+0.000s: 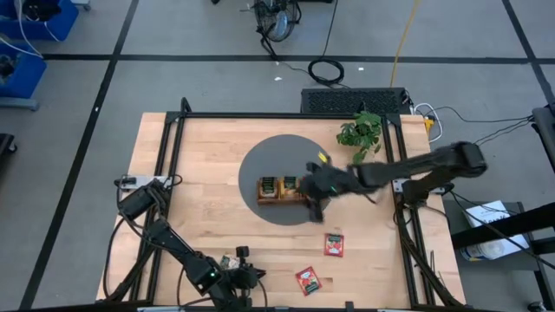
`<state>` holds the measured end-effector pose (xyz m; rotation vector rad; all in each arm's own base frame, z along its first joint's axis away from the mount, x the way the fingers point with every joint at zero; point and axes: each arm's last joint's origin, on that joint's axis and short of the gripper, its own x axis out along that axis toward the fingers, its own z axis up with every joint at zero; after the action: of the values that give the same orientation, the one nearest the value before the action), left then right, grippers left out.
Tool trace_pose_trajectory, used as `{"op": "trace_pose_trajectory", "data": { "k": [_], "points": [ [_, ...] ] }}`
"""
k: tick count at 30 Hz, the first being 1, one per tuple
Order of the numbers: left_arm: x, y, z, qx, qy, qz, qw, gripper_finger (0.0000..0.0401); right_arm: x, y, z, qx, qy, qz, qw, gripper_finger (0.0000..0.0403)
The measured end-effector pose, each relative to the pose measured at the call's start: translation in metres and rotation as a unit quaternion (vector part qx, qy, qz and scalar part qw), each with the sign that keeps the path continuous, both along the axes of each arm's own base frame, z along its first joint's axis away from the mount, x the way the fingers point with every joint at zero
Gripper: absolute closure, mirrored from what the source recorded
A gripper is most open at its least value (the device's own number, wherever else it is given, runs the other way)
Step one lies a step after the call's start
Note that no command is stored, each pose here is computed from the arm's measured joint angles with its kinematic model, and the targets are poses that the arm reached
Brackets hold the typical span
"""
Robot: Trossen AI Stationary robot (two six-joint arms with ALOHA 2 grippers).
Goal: Pick & Place Tea
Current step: Put the strawberry tea sachet into the right compartment of the wooden organizer
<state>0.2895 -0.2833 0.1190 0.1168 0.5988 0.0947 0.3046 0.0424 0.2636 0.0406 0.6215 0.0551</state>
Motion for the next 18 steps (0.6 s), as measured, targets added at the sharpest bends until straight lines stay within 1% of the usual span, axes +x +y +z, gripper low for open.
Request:
{"op": "trace_pose_trajectory", "data": {
  "k": [2,4,5,6,8,10,12,14,15,18],
  "points": [
    [0.003,-0.004,0.004,0.004,-0.015,-0.026,1.0,0.0375,-0.021,0.028,0.0,-0.027,0.0,0.01,1.0,0.0324],
    [0.006,-0.006,0.008,0.008,-0.03,-0.048,0.998,0.0375,-0.042,0.053,-0.009,-0.043,0.0,0.016,0.999,0.0371],
    [0.009,-0.005,0.009,0.009,-0.035,-0.056,0.998,0.0375,-0.053,0.065,-0.014,-0.046,-0.001,0.022,0.999,0.0387],
    [0.013,-0.003,0.01,0.004,-0.04,-0.057,0.998,0.0375,-0.064,0.075,-0.021,-0.046,0.001,0.025,0.999,0.0393],
    [0.022,0.003,0.012,-0.021,-0.041,-0.053,0.998,0.0375,-0.083,0.092,-0.034,-0.032,0.001,0.008,0.999,0.0391],
    [0.033,0.014,0.011,-0.052,-0.027,-0.059,0.997,0.0375,-0.102,0.107,-0.051,-0.015,0.006,-0.005,1.0,0.0393],
    [0.047,0.029,0.012,-0.067,-0.018,-0.064,0.996,0.0375,-0.116,0.121,-0.067,0.01,0.001,-0.004,1.0,0.04],
    [0.061,0.043,0.015,-0.07,-0.024,-0.069,0.995,0.0375,-0.123,0.138,-0.078,0.038,-0.009,0.009,0.999,0.0401],
    [0.067,0.048,0.018,-0.071,-0.034,-0.074,0.994,0.0375,-0.125,0.145,-0.083,0.039,-0.009,0.015,0.999,0.0401],
    [0.082,0.063,0.025,-0.077,-0.065,-0.078,0.992,0.0375,-0.127,0.158,-0.104,0.016,0.002,0.015,1.0,0.0402]
  ]
}}
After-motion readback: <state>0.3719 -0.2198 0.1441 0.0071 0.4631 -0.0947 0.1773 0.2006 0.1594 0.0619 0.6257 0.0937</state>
